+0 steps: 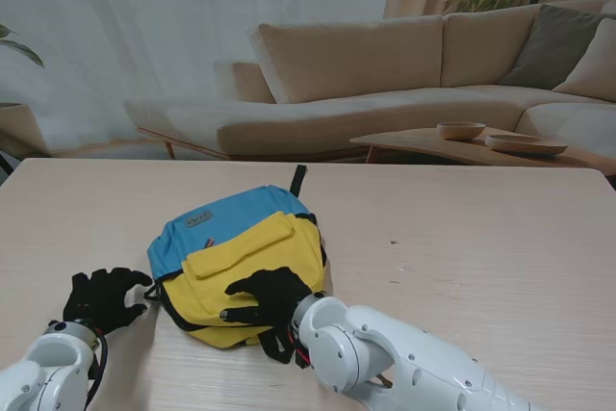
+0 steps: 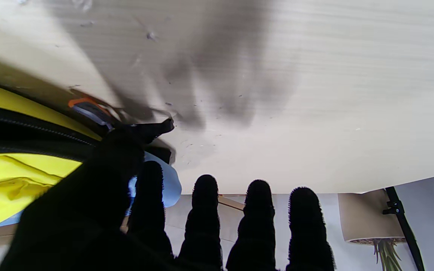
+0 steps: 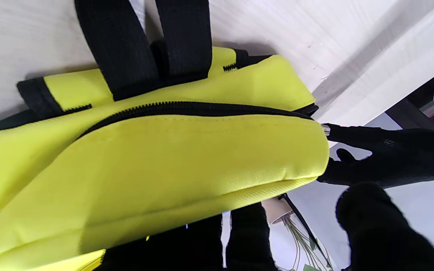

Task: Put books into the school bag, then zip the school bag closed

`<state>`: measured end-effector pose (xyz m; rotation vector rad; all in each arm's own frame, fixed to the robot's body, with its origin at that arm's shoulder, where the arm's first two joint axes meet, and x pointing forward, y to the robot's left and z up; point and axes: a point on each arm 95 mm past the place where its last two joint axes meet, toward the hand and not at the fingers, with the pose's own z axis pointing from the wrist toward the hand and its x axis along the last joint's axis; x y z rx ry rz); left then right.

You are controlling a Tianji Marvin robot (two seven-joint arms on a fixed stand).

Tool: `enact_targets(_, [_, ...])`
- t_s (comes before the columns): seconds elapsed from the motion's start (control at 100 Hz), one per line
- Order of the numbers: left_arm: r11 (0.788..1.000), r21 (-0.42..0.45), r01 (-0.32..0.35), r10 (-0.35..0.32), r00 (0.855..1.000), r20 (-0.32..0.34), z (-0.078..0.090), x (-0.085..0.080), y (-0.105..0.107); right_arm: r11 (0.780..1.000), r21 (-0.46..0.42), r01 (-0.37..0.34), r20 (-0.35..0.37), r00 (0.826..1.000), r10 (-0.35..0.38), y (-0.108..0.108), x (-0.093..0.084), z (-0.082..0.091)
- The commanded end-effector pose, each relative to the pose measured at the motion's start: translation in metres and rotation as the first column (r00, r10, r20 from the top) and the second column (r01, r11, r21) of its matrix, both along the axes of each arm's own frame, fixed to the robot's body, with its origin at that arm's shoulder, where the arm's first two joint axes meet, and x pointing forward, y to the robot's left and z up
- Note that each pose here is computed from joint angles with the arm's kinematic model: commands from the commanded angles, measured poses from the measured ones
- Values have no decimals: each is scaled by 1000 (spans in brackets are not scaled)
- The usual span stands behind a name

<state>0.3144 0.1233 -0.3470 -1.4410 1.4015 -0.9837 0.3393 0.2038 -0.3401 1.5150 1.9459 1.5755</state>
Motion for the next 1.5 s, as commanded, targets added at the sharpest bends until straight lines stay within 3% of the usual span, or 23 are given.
enact_targets(0.0, [1000,-4,-13,13,1000,-12,-2,-2,-1,1000,-14,-10,-30,1000,9,-1,-7,-7])
enact_targets(0.41, [998,15,-58,59,995,-75,-8,16,-9,1000,-9,-10,-34,999,10,0,-10,-6])
enact_targets(0.77, [998,46,-33,38,992,-123,-12,25,-14,1000,-4,3,-36,999,-3,-1,-9,-5])
enact_targets(0.92, [996,84,-9,19,991,-129,-8,24,-15,1000,0,8,-36,999,-8,-2,-10,-5])
enact_targets(1.49, [1000,6,4,-4,999,-42,20,-1,-26,1000,16,25,-37,999,-25,-1,-9,-4])
